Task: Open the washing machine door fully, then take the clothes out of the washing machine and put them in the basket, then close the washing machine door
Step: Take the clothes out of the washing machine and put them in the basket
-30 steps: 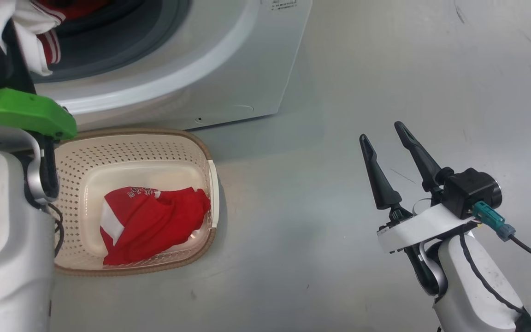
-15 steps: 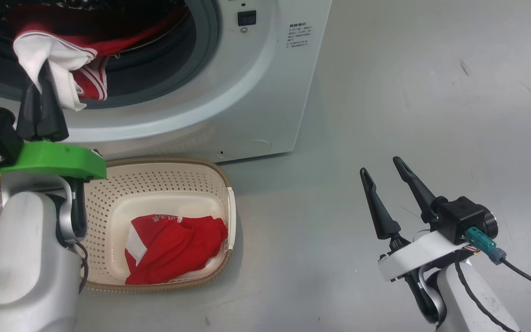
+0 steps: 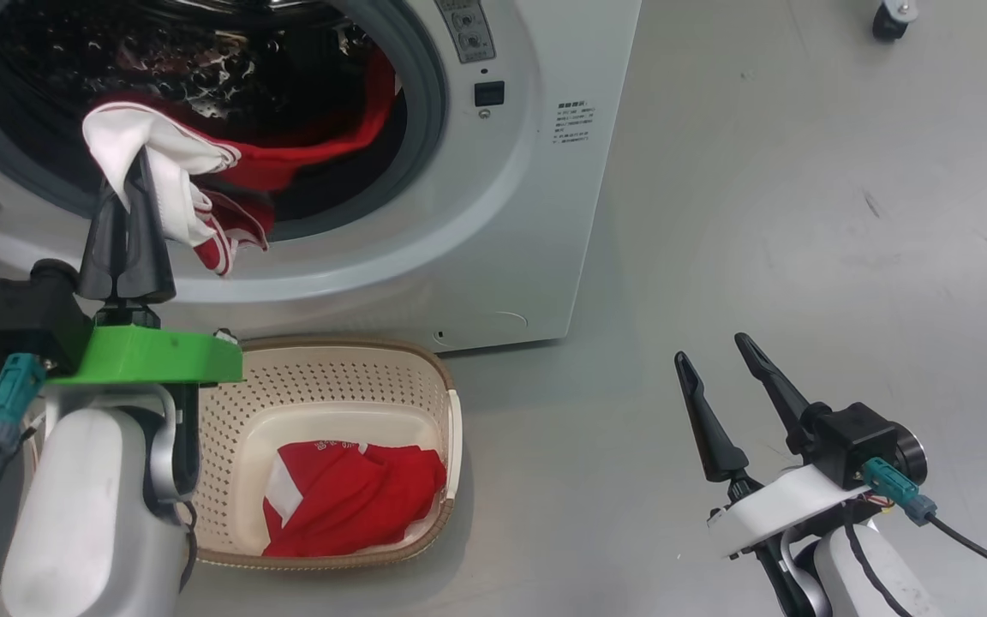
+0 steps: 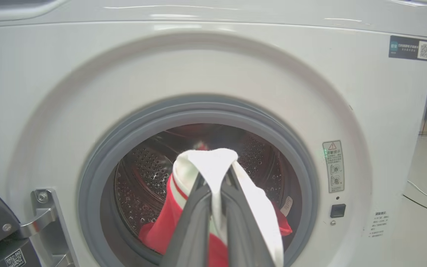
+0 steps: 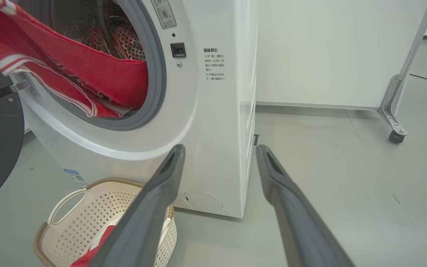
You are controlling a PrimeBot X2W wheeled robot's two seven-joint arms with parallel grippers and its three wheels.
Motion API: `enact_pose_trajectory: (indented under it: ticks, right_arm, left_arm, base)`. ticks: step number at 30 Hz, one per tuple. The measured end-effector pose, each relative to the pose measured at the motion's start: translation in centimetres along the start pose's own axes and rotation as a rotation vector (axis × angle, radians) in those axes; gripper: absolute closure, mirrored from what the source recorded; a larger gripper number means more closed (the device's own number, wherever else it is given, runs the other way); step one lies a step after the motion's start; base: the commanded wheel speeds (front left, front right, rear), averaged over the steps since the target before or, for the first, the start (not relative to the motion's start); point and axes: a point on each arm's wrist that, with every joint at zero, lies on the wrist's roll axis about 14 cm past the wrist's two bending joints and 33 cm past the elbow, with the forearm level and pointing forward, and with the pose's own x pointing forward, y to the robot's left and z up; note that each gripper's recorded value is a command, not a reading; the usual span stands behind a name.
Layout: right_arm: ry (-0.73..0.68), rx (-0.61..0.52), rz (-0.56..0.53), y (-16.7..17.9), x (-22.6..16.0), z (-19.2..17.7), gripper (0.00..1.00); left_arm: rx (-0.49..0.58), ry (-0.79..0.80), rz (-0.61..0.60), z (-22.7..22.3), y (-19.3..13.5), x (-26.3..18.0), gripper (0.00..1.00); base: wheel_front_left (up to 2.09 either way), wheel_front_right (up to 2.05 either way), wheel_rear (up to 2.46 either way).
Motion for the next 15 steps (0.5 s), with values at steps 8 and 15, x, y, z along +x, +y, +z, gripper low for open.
enact_pose_trajectory:
  ticks: [8, 15]
  right_arm:
    - [-0.016, 0.0, 0.026, 1.0, -0.1, 0.5, 0.0]
    - [-0.024, 0.003, 0.048, 1.8, 0.0, 0.7, 0.0]
  left_arm:
    - [-0.003, -0.015, 0.012, 1.1, -0.2, -2.3, 1.0]
    - [-0.017, 0.108, 0.058, -1.8, 0.7, -5.1, 1.0]
  base:
    - [0.0, 0.0, 0.0]
    - [0.0, 0.0, 0.0]
